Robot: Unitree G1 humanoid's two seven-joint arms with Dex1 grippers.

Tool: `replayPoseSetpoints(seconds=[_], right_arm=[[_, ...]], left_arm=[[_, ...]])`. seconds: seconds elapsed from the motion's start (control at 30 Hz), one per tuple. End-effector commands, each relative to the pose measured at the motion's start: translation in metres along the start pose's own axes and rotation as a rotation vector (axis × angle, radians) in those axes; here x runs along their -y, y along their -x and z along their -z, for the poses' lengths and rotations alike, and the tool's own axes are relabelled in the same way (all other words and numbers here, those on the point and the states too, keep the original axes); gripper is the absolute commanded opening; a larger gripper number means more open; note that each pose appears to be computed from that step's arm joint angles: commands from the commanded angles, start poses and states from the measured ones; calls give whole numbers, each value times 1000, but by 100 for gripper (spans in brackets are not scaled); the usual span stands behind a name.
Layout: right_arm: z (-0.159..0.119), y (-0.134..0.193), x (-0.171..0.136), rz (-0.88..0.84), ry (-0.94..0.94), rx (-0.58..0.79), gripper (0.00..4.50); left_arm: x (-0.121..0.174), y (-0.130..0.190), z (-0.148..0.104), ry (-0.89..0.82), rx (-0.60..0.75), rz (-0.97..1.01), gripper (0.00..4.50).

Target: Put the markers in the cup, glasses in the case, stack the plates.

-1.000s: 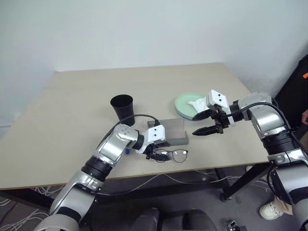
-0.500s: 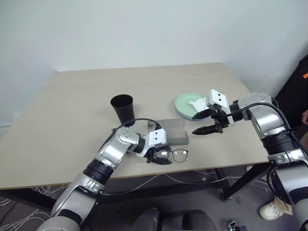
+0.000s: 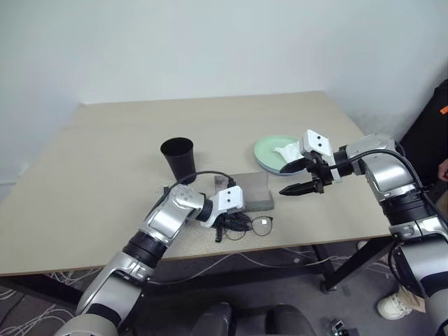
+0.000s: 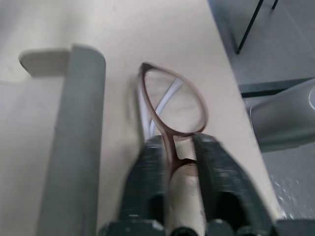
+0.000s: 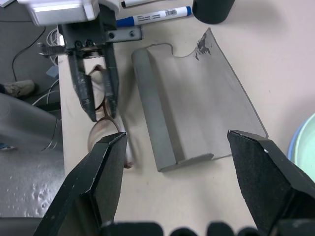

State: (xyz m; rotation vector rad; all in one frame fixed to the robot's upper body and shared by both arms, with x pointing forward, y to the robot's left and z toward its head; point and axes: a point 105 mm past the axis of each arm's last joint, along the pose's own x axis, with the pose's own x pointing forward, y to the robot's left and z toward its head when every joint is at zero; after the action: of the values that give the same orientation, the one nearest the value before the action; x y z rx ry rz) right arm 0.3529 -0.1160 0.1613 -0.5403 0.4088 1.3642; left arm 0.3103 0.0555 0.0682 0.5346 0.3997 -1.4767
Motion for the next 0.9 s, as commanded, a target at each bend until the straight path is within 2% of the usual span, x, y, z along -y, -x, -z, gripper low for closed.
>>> replayPoseSetpoints(seconds=[0.03,0.6,0.7,0.9], right_arm=[[-15,5,3,18,46,21,354],[-16,5,5,19,52,15,354],[-16,5,6,21,52,14,354],[-15,4,6,22,52,13,354]], left_arm=[[-9,5,-5,-21,0,-43,58],[-10,11,-12,8,29,-18,58],[-9,11,-12,6,28,-19,1],[-15,15,-15,4,29,-37,1]])
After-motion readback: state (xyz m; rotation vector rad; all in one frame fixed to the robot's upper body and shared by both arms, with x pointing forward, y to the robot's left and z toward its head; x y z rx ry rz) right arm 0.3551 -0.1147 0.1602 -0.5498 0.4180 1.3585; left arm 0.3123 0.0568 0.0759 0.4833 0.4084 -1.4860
